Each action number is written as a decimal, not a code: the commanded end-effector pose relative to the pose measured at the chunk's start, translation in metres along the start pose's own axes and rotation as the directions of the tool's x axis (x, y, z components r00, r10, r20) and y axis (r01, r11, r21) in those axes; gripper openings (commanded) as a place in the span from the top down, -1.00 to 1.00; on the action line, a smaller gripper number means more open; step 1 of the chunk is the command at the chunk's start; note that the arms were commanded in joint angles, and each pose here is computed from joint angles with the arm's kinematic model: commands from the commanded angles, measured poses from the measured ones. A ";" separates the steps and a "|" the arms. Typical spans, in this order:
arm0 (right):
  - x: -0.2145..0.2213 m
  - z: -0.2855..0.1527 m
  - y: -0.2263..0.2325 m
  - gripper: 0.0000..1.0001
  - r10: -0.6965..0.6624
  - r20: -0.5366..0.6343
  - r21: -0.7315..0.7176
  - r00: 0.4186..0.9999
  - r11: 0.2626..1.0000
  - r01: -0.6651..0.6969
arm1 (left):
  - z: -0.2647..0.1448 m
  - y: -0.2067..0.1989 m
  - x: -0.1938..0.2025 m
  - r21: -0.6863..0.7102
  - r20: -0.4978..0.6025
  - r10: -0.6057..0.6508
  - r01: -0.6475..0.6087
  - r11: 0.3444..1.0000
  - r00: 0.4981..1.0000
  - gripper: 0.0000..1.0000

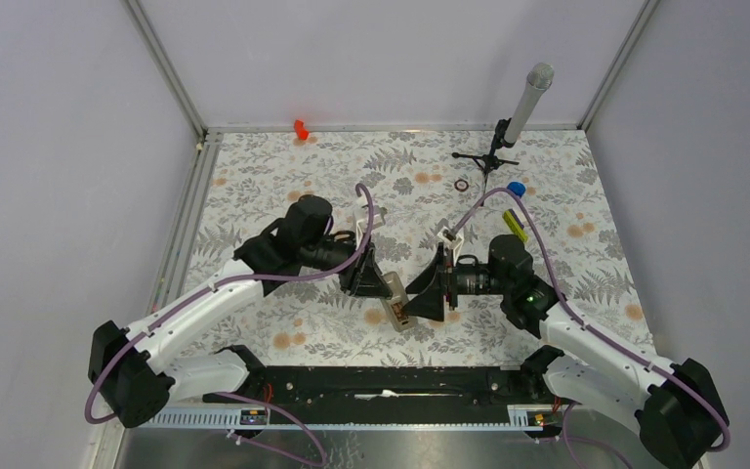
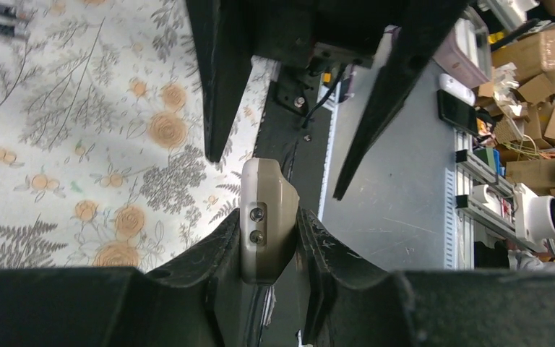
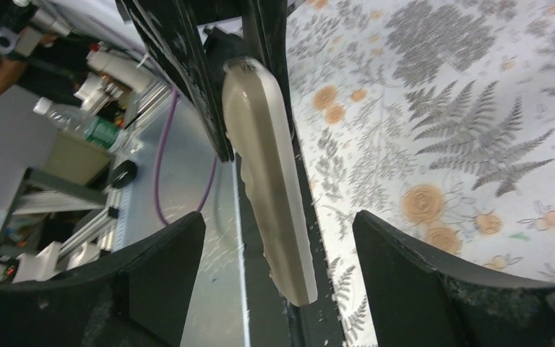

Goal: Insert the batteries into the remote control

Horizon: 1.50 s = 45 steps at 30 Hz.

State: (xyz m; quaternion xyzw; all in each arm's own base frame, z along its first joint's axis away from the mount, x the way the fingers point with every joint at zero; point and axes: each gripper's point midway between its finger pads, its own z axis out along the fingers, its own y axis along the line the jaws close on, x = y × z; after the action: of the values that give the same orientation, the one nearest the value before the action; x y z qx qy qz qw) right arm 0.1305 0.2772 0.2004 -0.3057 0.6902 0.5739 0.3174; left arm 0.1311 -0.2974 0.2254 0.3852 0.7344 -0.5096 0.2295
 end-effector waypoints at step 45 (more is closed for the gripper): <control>-0.083 0.009 -0.005 -0.54 0.054 0.224 0.134 0.973 0.987 -0.086 | -0.052 0.022 -0.123 -0.131 0.592 -0.027 0.130 0.983 0.806 1.00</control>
State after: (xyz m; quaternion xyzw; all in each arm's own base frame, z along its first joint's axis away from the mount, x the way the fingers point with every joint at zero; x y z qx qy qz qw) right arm 0.1529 0.2993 0.2647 -0.2129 0.6515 0.6525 0.3232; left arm 0.1859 -0.3130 0.3257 0.2071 0.6516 -0.6334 0.3625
